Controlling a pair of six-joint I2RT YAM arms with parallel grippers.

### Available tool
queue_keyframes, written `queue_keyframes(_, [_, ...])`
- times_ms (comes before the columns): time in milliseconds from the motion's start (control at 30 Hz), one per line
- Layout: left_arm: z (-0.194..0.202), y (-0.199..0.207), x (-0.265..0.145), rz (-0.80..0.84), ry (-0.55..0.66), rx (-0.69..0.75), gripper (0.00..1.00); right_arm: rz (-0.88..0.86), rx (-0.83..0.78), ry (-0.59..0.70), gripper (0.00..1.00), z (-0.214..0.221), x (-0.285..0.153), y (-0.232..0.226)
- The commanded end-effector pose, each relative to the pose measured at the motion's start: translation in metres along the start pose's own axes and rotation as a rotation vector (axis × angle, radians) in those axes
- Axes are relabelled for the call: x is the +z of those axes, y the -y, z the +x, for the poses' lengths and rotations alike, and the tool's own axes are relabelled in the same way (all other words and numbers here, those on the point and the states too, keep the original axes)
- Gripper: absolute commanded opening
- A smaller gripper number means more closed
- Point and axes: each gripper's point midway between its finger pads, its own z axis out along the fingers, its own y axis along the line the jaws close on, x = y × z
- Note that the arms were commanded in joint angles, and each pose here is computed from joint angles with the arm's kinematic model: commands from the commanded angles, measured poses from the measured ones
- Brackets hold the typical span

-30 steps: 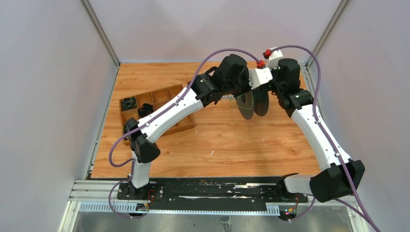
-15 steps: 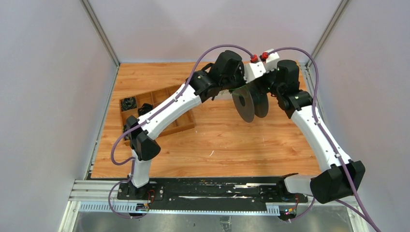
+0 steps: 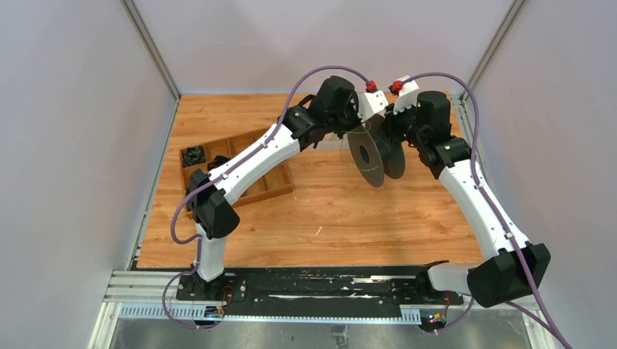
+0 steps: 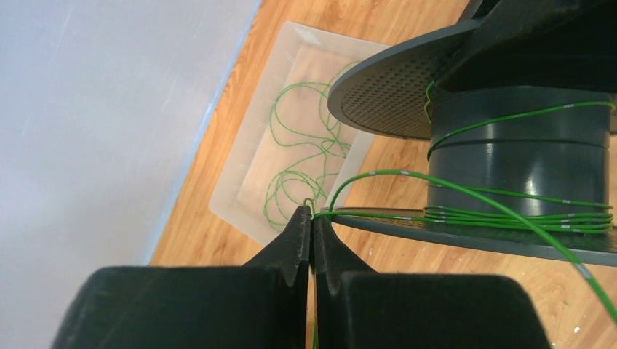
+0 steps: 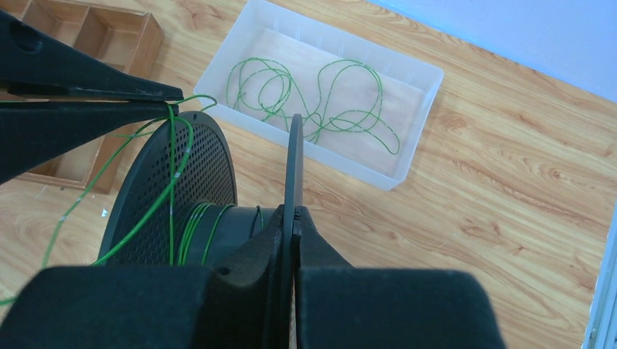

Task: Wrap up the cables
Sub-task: Wrap the cable around the cable reel.

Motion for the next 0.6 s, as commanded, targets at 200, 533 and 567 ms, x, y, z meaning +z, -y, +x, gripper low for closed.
queue_keyframes(200, [0.042, -0.031, -0.001, -0.069, -0.033, -0.103, 0.01, -0.050, -0.024, 0.055, 0.01, -0.015, -0.019, -0.009])
queue_keyframes(533, [0.056, -0.014, 0.001, 0.062, -0.014, -0.211, 0.26, -0.072, -0.063, 0.051, 0.01, -0.014, -0.021, -0.012])
queue_keyframes(567, [0.057, -0.017, -0.001, 0.063, -0.012, -0.221, 0.27, -0.070, -0.070, 0.050, 0.01, -0.014, -0.021, -0.011])
